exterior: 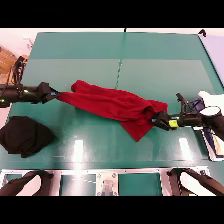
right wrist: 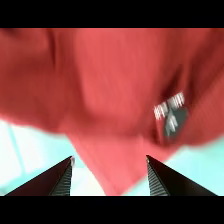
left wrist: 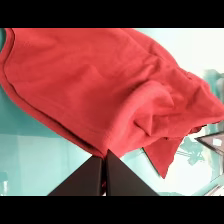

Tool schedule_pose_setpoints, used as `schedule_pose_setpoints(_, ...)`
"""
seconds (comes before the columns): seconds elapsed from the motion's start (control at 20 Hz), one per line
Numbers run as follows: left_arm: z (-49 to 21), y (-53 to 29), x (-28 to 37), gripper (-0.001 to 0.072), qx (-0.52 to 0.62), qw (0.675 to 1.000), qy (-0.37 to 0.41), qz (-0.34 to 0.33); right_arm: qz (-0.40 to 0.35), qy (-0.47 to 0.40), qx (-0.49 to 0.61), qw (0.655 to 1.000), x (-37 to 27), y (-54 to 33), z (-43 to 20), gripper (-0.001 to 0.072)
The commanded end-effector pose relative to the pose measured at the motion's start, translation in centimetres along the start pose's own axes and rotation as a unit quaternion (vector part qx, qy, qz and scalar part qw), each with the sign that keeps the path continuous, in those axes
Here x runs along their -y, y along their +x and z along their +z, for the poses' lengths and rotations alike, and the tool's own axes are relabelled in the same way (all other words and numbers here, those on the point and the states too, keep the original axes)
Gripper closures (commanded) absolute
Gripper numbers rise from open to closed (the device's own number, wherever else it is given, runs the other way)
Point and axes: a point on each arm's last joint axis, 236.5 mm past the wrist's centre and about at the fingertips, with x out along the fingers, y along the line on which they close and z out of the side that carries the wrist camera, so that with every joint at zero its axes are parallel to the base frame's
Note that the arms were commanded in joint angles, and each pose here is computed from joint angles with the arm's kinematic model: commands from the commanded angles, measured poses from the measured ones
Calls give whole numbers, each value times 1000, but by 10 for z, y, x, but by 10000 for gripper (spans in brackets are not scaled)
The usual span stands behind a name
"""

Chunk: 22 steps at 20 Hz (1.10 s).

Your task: Fold the shirts.

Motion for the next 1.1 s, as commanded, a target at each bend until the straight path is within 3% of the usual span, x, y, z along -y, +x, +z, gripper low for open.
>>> schedule_pose_setpoints(0.0,0,-1,1,688,-1,1000,5,-1,3,16,55,998,-7,27,21,189)
schedule_pose_setpoints(0.15,0,-1,1,688,0,1000,11,0,-9,20,36,999,-5,55,14,201)
schedule_pose_setpoints(0.2,0,-1,1,688,-1,1000,14,0,-11,23,30,999,-4,61,13,358)
schedule_pose_setpoints(0.25,0,-1,1,688,0,1000,15,0,-10,15,28,999,-6,61,15,628)
schedule_pose_setpoints(0.3,2,-2,2,688,1,1000,22,-1,-4,0,30,1000,-13,58,19,696)
schedule_pose_setpoints(0.5,29,-34,44,689,38,996,83,-19,70,-75,35,994,-89,2,45,697)
schedule_pose_setpoints(0.7,63,-123,144,689,140,970,194,-39,120,-175,176,961,-183,-140,92,697)
schedule_pose_setpoints(0.9,57,-224,249,689,246,922,292,-56,118,-266,369,883,-263,-309,89,698)
schedule_pose_setpoints(1.05,32,-287,314,689,311,873,370,-64,101,-349,484,796,-324,-407,40,698)
